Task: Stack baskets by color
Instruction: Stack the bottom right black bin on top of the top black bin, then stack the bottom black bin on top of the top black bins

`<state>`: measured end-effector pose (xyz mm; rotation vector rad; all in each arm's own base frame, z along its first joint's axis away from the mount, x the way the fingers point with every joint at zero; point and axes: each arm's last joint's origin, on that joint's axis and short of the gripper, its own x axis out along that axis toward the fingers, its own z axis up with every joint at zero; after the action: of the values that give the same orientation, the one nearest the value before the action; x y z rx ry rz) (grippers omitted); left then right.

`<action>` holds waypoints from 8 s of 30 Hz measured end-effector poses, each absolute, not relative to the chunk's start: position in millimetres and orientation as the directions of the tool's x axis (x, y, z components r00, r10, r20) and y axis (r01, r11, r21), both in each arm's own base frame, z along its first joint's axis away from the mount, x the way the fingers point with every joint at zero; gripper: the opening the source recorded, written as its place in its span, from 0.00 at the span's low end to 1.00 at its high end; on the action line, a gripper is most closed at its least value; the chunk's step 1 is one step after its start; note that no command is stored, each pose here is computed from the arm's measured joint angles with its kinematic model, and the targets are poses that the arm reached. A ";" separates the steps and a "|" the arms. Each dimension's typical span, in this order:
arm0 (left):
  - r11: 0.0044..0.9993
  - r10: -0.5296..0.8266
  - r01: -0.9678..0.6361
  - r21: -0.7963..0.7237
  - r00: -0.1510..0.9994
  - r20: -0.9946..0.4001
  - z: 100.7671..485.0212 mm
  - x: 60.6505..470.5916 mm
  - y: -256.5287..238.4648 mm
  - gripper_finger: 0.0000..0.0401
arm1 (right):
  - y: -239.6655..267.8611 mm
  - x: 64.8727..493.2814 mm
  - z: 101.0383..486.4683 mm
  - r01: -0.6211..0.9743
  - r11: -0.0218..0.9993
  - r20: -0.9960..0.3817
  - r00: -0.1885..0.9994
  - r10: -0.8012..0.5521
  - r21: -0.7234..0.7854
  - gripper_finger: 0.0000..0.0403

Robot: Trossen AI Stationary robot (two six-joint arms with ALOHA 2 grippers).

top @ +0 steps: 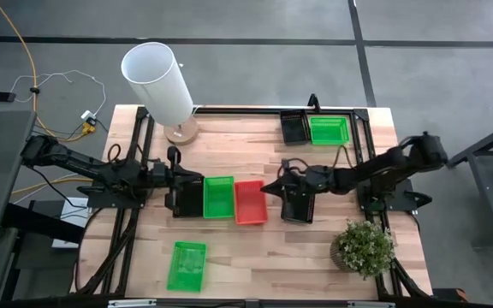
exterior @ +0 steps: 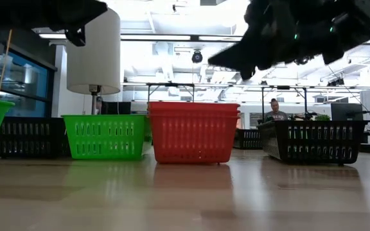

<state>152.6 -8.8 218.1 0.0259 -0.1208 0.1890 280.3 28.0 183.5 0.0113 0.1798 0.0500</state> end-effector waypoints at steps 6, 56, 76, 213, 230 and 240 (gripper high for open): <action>0.981 0.188 -0.190 0.028 0.979 0.078 213.7 153.1 -8.8 0.00 | 23.1 246.3 196.3 -0.005 1.000 -0.091 0.996 0.004 -0.007 0.00; 0.982 0.184 -0.187 0.038 0.981 0.055 211.6 152.6 -8.9 0.00 | 28.5 186.9 229.7 0.657 0.703 -0.863 0.490 -0.123 0.273 0.51; 0.982 0.184 -0.186 0.039 0.982 0.049 211.0 152.6 -8.9 0.00 | 36.3 159.4 145.5 0.830 0.420 -0.869 0.467 -0.164 0.367 0.52; 0.982 0.188 -0.189 -0.009 0.970 0.156 222.0 151.6 -8.4 0.00 | -244.5 216.1 203.3 0.957 0.162 -0.822 0.291 -0.490 0.242 0.00; 0.982 0.188 -0.188 -0.010 0.970 0.154 221.7 151.6 -8.4 0.00 | -241.7 214.7 201.2 0.960 0.164 -0.842 0.278 -0.461 0.227 0.11; 0.982 0.187 -0.187 -0.009 0.974 0.128 219.2 152.0 -8.5 0.00 | -239.8 210.8 217.6 0.938 0.318 -0.802 0.293 -0.521 0.136 0.47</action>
<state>152.0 -8.5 219.2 0.0030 -0.1292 0.1889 210.8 -239.8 217.6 0.6874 0.7297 -1.0810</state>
